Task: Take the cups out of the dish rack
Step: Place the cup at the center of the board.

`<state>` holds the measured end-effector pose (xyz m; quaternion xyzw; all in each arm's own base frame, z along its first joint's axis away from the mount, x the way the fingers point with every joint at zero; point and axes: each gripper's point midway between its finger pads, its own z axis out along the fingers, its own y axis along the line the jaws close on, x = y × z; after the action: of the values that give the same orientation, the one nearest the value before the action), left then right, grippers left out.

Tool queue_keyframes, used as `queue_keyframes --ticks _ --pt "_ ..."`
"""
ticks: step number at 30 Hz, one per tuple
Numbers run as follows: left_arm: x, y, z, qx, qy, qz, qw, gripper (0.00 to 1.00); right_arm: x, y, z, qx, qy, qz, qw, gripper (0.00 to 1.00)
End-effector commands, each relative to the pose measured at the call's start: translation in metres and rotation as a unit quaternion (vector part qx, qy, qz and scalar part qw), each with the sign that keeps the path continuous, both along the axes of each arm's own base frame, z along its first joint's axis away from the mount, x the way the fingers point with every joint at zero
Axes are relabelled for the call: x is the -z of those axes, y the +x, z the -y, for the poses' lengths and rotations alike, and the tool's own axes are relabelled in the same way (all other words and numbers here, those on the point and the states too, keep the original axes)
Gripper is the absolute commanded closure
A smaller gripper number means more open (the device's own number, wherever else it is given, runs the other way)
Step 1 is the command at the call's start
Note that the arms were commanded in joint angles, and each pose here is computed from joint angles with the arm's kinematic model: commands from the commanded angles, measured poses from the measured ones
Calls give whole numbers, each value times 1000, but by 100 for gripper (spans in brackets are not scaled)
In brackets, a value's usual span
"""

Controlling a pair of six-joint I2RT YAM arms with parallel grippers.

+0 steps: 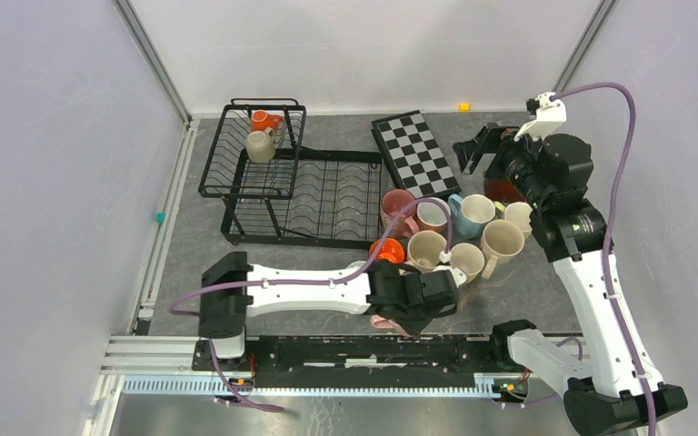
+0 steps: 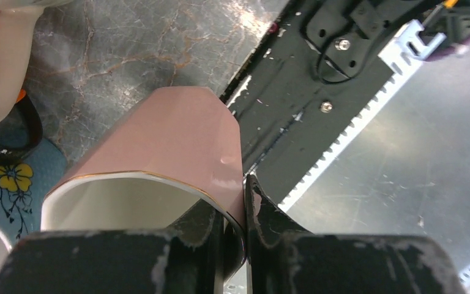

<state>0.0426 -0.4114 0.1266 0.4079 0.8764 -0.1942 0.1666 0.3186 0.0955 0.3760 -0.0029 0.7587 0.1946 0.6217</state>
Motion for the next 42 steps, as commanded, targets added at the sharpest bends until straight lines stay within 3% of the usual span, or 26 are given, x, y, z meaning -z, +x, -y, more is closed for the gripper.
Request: queue_keyframes --ticks 1,21,30,42 --pt "-11 14 19 13 -9 62 998 98 -8 -2 0 0 8 20 1000 2" --pt "28 23 15 5 67 78 995 97 -1 -6 -1 -8 9 22 1000 2" --pt "9 28 17 0 49 89 995 70 -4 -6 -2 -11 7 25 1000 2" --pt "-16 23 20 10 21 83 996 57 -4 -11 0 -10 1 24 1000 2"
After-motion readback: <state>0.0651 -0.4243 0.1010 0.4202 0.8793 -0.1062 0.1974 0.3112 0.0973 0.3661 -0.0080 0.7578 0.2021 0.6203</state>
